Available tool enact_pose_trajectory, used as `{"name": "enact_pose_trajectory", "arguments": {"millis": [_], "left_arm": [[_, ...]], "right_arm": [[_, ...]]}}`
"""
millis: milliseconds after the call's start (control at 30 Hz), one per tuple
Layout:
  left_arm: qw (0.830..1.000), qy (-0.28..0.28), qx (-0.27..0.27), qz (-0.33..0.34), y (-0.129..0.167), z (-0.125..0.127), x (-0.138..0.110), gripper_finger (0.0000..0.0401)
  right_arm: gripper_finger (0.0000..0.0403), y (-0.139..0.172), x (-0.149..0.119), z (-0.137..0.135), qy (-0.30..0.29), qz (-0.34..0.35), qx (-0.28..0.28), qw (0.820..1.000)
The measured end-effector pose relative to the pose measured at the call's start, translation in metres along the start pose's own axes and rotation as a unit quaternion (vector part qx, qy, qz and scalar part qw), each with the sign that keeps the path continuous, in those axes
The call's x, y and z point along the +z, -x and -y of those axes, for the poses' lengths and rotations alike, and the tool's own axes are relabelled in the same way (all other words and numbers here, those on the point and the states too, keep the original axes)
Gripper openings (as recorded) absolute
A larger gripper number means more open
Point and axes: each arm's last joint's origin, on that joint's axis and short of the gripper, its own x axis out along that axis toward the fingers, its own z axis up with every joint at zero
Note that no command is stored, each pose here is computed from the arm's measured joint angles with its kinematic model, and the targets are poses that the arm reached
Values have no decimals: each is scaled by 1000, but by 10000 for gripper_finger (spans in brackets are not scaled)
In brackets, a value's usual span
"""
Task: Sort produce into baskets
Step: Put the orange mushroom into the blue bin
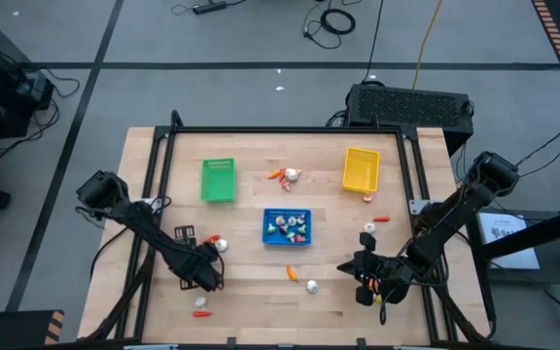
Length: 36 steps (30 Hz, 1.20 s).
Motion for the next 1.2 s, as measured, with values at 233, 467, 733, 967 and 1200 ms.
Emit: {"name": "enact_pose_trajectory", "arguments": {"millis": [233, 467, 733, 967, 1200], "left_arm": [[1000, -3, 0, -3, -13, -2, -3, 203], [1000, -2, 6, 4, -15, -4, -1, 203], [1000, -16, 6, 18, -15, -6, 3, 203], [1000, -16, 7, 19, -15, -6, 4, 202], [1000, -16, 7, 22, -15, -6, 4, 140]], "right_arm": [[0, 0, 0, 0, 6, 1, -1, 1000], [0, 0, 1, 1, 8, 9, -10, 1000], [0, 0, 1, 1, 8, 9, -10, 1000], [0, 0, 1, 1, 8, 10, -10, 1000], [0, 0, 1, 1, 5, 10, -10, 1000]]}}
